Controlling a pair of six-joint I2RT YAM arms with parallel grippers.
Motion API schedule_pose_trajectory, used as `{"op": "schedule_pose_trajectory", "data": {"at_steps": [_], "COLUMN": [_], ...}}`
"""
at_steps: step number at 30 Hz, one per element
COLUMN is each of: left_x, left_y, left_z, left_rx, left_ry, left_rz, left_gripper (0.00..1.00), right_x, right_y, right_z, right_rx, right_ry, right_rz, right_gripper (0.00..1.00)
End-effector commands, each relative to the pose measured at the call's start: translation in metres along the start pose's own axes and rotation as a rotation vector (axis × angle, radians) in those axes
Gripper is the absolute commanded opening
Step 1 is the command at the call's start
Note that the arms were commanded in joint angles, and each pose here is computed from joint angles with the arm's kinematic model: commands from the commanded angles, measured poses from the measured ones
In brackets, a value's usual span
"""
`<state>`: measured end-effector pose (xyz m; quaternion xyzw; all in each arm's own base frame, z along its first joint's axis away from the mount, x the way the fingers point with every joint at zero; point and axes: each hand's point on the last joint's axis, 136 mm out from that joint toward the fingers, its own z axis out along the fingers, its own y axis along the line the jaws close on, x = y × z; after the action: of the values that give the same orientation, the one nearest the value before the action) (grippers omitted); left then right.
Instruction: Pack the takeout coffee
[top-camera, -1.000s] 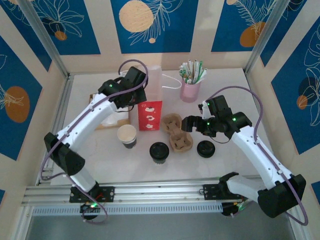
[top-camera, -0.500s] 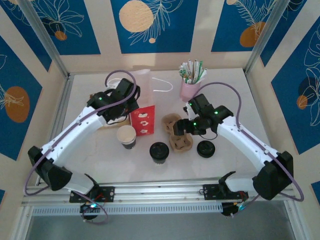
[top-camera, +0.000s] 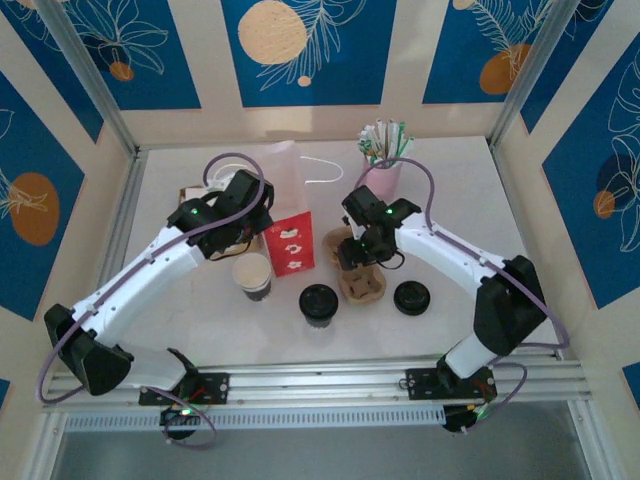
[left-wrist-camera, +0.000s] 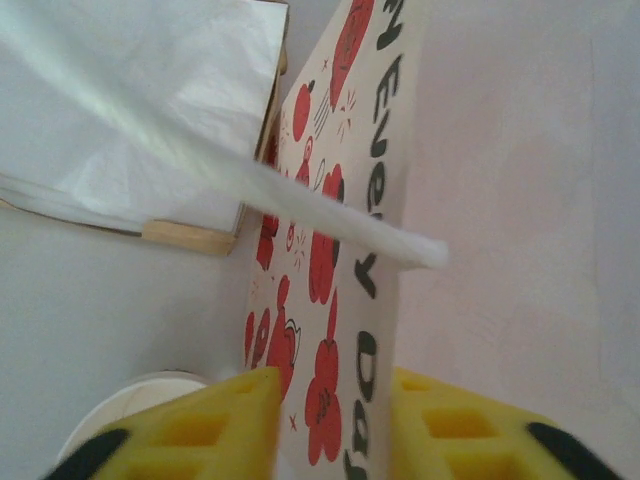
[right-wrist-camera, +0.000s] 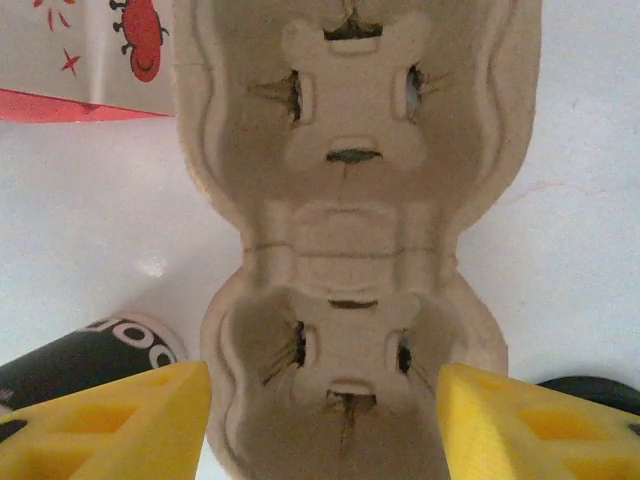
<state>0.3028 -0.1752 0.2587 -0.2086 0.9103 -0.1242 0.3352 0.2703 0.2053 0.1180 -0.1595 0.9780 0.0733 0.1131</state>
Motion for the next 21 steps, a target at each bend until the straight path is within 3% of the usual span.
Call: {"op": "schedule_pose_trajectory", "data": {"at_steps": [1, 6, 11, 21], "left_x": [0.002, -0.001, -0.004, 0.003], "left_y": [-0.003, -0.005, -0.001, 0.007], "left_z": [-0.008, -0.018, -0.03, -0.053], "left_rx": [0.05, 0.111, 0.177, 0.304], "left_ry": [0.001, -0.029, -0.075, -0.12], "left_rz": [0.023, 0.055, 0.093, 0.209], "left_gripper": [0.4, 0.64, 1.0, 1.0], "right_x": [-0.008, -0.011, -0.011, -0.008], "right_y": [0.0, 0.006, 0.005, -0.004], "right_z": [-0.001, 0.005, 0.011, 0.02], "right_rx": [0.031, 0.048, 0.09, 0.15], "right_ry": [0.0, 0.021, 0.047, 0.095], "right_rz": [-0.041, -0.068, -0.082, -0.071], "right_gripper": [0.6, 0.6, 0.57, 0.54]}}
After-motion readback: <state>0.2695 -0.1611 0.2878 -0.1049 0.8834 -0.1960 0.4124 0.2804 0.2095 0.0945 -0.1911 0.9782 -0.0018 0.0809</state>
